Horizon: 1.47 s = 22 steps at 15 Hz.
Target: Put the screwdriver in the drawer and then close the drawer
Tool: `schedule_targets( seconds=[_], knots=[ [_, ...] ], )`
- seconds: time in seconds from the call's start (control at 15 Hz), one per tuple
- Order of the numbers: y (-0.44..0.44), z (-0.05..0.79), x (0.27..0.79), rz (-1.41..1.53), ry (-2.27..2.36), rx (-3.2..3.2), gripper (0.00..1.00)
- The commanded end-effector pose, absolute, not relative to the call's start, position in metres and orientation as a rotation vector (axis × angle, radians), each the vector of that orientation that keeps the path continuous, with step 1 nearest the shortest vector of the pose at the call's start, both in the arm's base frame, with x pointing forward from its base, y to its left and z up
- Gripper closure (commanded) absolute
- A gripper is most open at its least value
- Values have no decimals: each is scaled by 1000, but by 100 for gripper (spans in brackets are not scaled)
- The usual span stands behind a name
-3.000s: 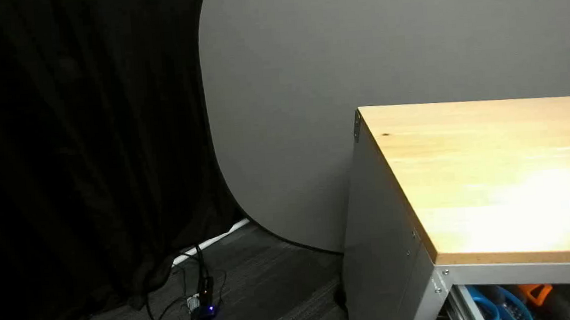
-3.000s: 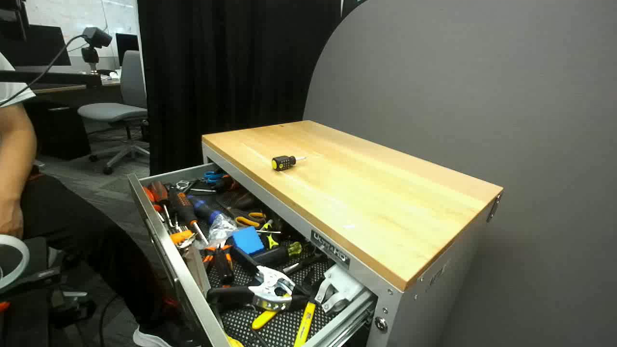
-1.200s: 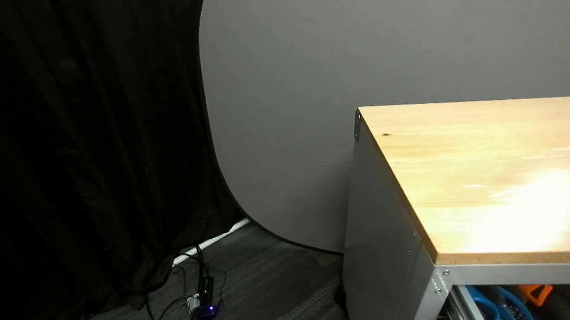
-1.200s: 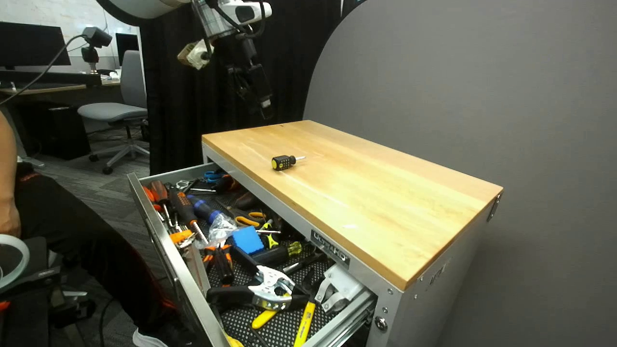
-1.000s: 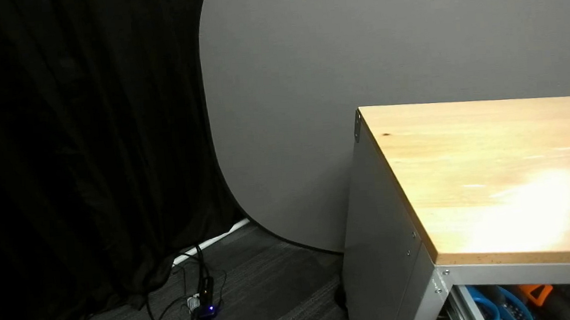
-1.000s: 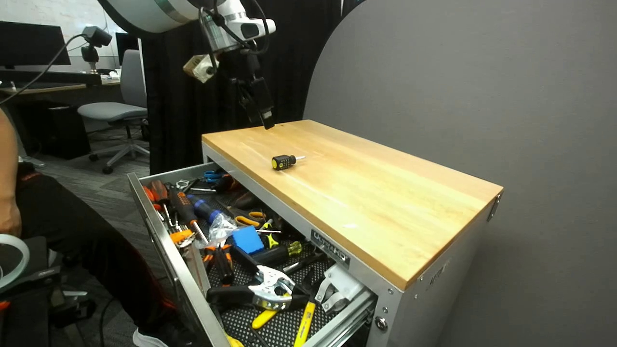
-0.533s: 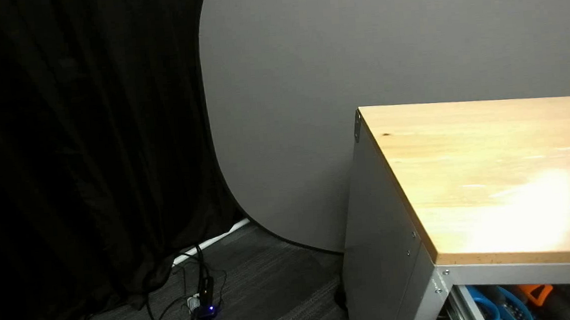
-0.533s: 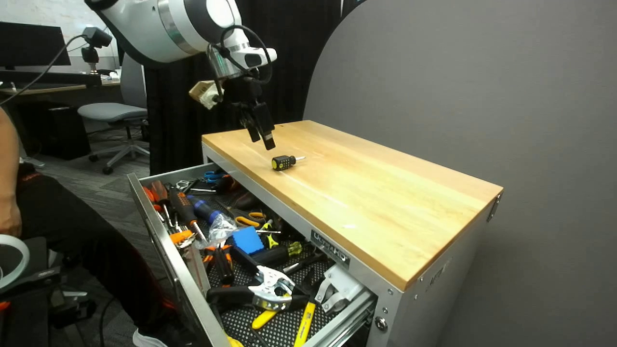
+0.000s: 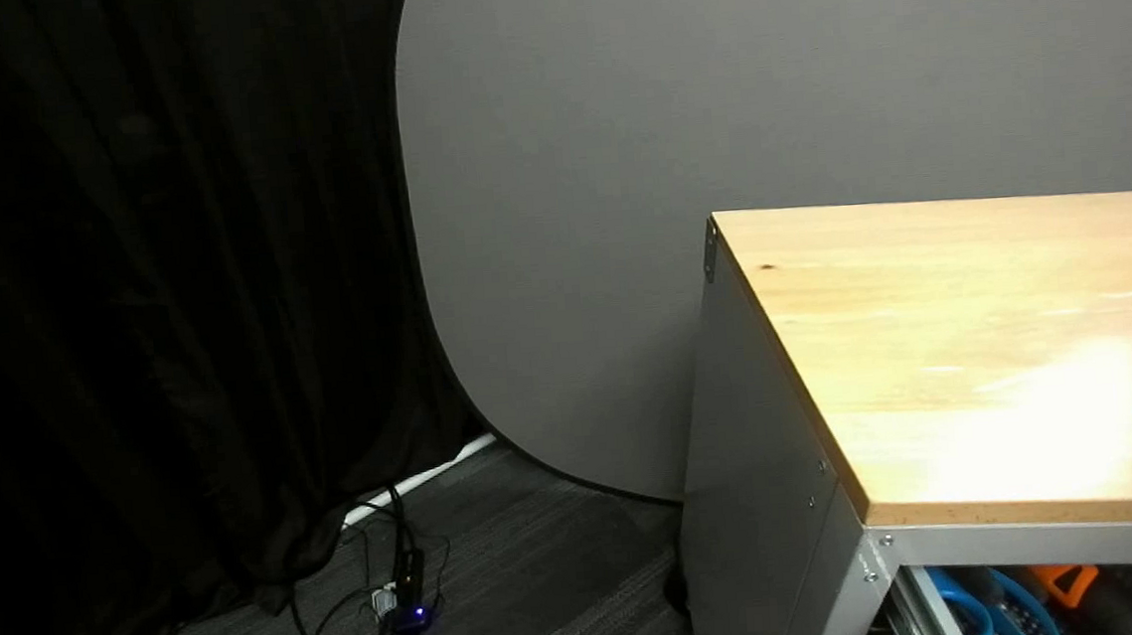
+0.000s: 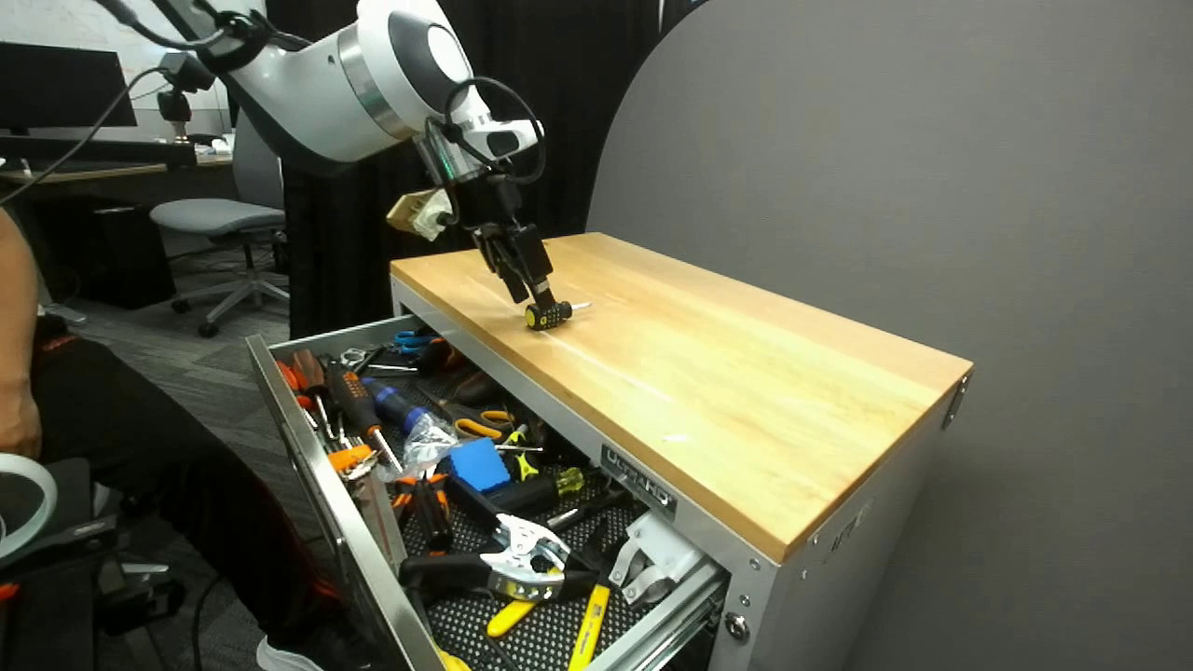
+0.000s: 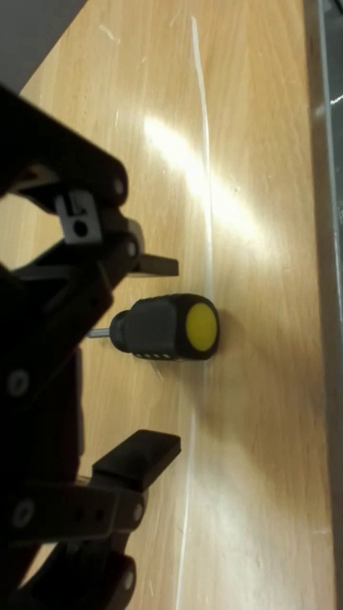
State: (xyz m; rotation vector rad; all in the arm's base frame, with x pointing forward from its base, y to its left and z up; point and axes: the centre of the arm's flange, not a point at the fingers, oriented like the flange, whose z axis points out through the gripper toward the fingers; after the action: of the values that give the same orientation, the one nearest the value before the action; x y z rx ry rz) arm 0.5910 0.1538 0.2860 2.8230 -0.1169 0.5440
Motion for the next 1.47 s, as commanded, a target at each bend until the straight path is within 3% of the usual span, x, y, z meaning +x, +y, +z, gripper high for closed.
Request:
schedule_targets(
  seconds=[0.0,0.27,0.73,0.87,1.4],
  knots=[
    [159,281,605,587,-115,2799,51],
    [155,277,606,579,-131,2794,77],
    [159,315,566,580,-259,2854,76],
    [160,336,542,613,-334,2841,81],
    [161,334,439,590,-734,2697,81]
  ],
)
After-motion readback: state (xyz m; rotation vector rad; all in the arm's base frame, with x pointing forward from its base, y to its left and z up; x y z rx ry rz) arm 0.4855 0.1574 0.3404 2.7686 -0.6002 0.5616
